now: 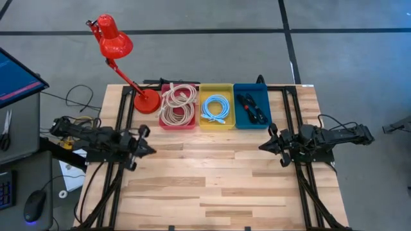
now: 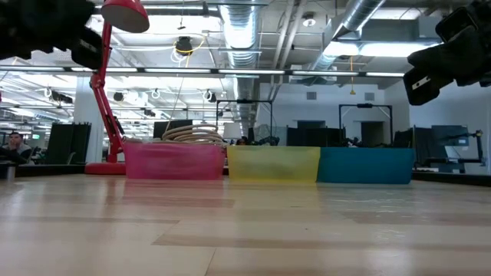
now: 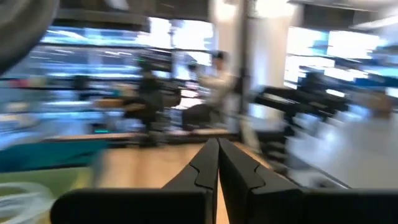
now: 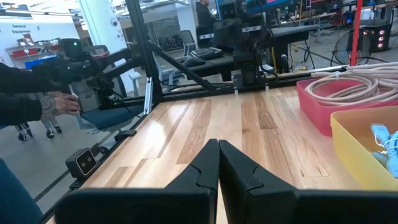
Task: Pick & Place USB Port
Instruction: Return to Home Position
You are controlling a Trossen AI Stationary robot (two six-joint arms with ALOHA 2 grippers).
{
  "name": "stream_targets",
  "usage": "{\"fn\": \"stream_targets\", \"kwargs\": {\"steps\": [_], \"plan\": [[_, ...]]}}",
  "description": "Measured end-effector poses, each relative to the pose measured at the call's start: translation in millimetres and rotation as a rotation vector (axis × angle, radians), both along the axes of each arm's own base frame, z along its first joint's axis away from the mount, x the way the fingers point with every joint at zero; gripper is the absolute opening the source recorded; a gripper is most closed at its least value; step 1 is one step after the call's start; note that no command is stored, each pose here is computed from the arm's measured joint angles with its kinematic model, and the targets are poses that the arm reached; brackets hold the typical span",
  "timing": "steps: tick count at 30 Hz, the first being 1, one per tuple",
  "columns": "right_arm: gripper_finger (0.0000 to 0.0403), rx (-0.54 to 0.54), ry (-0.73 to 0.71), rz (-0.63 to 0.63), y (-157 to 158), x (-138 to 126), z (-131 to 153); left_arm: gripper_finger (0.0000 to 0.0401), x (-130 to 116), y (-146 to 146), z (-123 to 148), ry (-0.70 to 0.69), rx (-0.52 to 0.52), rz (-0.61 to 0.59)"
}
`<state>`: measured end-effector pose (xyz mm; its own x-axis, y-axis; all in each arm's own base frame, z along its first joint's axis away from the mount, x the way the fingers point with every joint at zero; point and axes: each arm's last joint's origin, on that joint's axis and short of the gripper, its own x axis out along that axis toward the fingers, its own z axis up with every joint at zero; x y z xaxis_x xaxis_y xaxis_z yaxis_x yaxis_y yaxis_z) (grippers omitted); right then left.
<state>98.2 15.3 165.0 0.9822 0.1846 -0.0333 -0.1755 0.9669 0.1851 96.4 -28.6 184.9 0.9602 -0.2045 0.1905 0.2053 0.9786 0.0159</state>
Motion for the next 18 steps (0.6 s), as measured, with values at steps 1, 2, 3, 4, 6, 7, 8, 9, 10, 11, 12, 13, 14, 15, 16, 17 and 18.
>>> {"fn": "stream_targets", "kwargs": {"steps": [1,2,3,4,6,7,8,9,10,11,12,13,14,15,16,17,18], "plan": [[0.0,0.0,0.0,0.0,0,0,0,0.0011,1,-2,-1,0.009,0.014,-0.054],[0.0,0.0,0.0,0.0,0,0,0,0.0011,1,-3,-2,0.019,0.025,-0.096],[0.0,0.0,0.0,0.0,0,0,0,0.0011,2,-4,-4,0.033,0.035,-0.125],[0.0,0.0,0.0,0.0,0,0,0,0.0011,2,-5,-5,0.05,0.042,-0.141],[0.0,0.0,0.0,0.0,0,0,0,0.0011,3,-6,-8,0.081,0.052,-0.151],[0.0,0.0,0.0,0.0,0,0,0,0.0011,4,-6,-10,0.095,0.055,-0.151],[0.0,0.0,0.0,0.0,0,0,0,0.0011,3,-6,-11,0.108,0.059,-0.152],[0.0,0.0,0.0,0.0,0,0,0,0.0011,3,-6,-12,0.116,0.061,-0.152],[0.0,0.0,0.0,0.0,0,0,0,0.0011,3,-6,-12,0.12,0.062,-0.152],[0.0,0.0,0.0,0.0,0,0,0,0.0011,2,-5,-12,0.117,0.061,-0.152],[0.0,0.0,0.0,0.0,0,0,0,0.0011,2,-5,-12,0.111,0.06,-0.152],[0.0,0.0,0.0,0.0,0,0,0,0.0011,2,-5,-11,0.109,0.059,-0.152],[0.0,0.0,0.0,0.0,0,0,0,0.0011,2,-5,-11,0.11,0.059,-0.152],[0.0,0.0,0.0,0.0,0,0,0,0.0011,2,-5,-12,0.114,0.061,-0.152],[0.0,0.0,0.0,0.0,0,0,0,0.0011,2,-5,-12,0.117,0.061,-0.152],[0.0,0.0,0.0,0.0,0,0,0,0.0011,2,-5,-12,0.119,0.062,-0.152],[0.0,0.0,0.0,0.0,0,0,0,0.0011,2,-6,-12,0.121,0.06,-0.155]]}}
